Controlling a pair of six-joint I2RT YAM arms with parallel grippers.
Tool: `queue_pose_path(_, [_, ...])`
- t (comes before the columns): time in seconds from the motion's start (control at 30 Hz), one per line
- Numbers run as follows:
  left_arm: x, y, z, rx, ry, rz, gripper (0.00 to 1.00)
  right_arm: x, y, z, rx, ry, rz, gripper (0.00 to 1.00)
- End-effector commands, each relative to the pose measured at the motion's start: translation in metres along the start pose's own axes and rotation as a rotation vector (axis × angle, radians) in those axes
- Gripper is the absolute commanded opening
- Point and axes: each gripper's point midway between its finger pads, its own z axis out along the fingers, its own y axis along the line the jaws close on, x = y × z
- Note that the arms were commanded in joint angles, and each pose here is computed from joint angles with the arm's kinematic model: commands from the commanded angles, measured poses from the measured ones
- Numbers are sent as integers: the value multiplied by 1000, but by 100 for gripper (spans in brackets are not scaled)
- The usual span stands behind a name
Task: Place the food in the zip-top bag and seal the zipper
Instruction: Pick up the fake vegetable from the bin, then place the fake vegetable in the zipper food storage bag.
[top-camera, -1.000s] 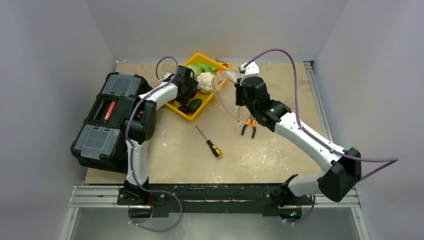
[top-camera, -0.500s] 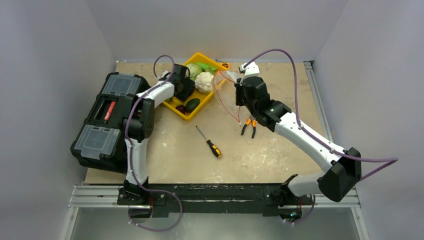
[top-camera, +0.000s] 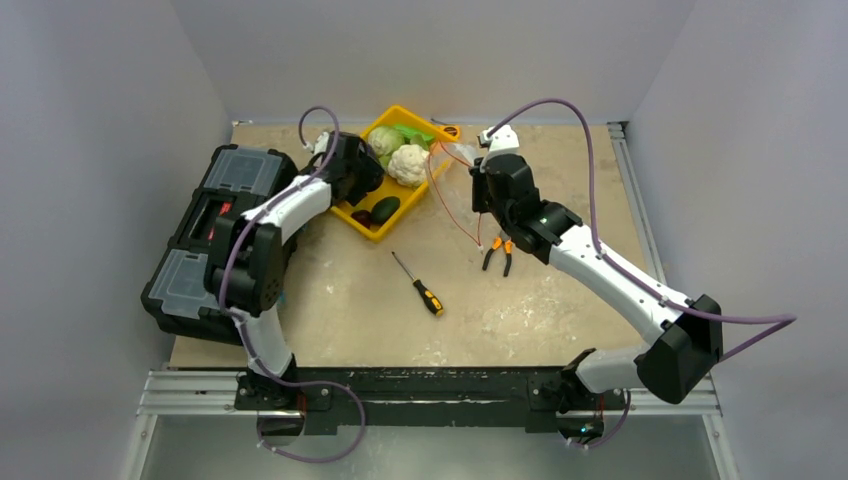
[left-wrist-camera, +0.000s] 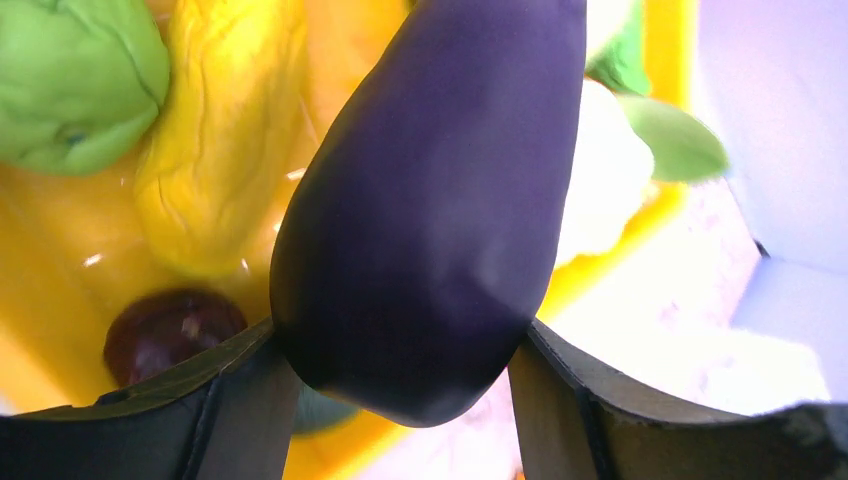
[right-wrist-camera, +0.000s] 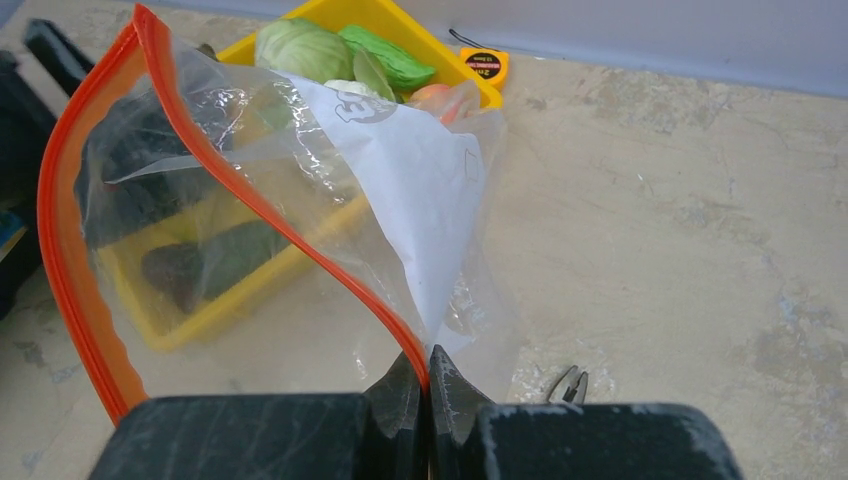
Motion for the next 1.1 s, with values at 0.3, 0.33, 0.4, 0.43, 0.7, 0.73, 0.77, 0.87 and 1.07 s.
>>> queue_pose_path(0.3, [27, -12, -156, 382, 72, 326, 6, -5, -15, 7, 96, -11, -22, 0])
queue_pose_path(0.33, [33, -12, -171, 418, 93, 364, 5, -5, -16, 8, 106, -8, -25, 0])
queue_pose_path(0.4, [45, -12, -201, 490, 143, 437, 3, -4, -18, 10, 123, -2, -28, 0])
queue_pose_path(0.43, [50, -12, -216, 526, 166, 465, 0, -3, -19, 11, 129, 1, -31, 0])
queue_pose_path(0.7, [93, 18, -312, 668, 340, 663, 0, -3, -24, 25, 199, 8, -45, 0])
queue_pose_path(0.73, [97, 24, -318, 657, 361, 671, 0, -4, -23, 27, 199, 7, -47, 0])
queue_pose_path(0.77, [101, 29, -323, 649, 385, 675, 0, -9, -22, 28, 197, -3, -45, 0])
queue_pose_path(0.87, [112, 34, -336, 660, 434, 658, 0, -13, -11, 32, 170, -12, -59, 0])
queue_pose_path(1.07, [131, 8, -343, 760, 543, 555, 0, -9, 31, 29, 102, -37, -131, 0])
